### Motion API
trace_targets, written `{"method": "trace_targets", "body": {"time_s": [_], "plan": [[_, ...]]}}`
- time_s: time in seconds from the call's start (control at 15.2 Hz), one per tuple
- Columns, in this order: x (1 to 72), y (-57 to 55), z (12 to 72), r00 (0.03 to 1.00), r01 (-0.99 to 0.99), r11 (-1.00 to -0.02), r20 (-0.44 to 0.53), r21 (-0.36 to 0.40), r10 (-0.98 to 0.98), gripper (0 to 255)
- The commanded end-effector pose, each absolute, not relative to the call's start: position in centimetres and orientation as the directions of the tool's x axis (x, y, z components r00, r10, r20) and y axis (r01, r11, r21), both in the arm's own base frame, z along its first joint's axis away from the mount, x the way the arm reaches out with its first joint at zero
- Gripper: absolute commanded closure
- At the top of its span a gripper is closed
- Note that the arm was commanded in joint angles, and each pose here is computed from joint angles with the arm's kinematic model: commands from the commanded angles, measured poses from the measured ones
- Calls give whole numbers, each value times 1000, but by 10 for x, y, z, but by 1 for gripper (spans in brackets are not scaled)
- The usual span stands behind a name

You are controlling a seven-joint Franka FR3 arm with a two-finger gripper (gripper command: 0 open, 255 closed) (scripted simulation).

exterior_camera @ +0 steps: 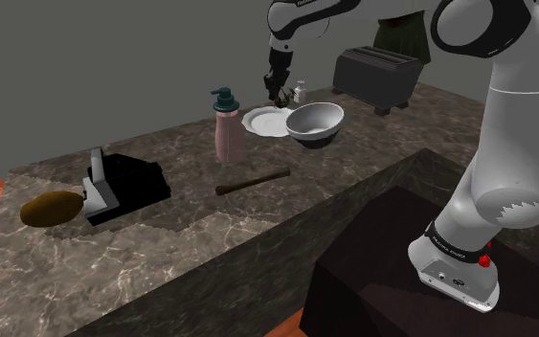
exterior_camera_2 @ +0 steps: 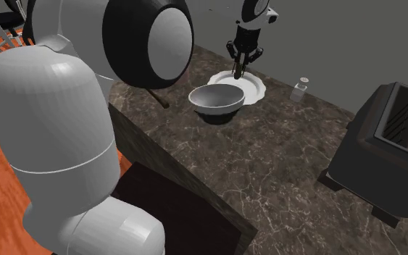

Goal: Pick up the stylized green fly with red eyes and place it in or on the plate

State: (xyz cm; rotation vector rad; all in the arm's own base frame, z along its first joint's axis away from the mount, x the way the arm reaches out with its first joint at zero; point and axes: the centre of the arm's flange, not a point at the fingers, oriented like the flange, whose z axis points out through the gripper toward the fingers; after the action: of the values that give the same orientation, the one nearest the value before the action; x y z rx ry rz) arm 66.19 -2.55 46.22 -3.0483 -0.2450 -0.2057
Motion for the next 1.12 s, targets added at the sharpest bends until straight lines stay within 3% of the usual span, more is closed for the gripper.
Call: {"method": "trace_targets", "body": {"time_s": [0.0,0.79,0.86,1.06], "plan": [[662,-25,451,978,164,-984,140,-65,153,255],[662,-25,430,978,164,-984,140,-65,153,255],[662,-25,430,978,164,-984,140,-65,153,0],[662,-25,430,978,164,-984,140,-65,153,0]]}}
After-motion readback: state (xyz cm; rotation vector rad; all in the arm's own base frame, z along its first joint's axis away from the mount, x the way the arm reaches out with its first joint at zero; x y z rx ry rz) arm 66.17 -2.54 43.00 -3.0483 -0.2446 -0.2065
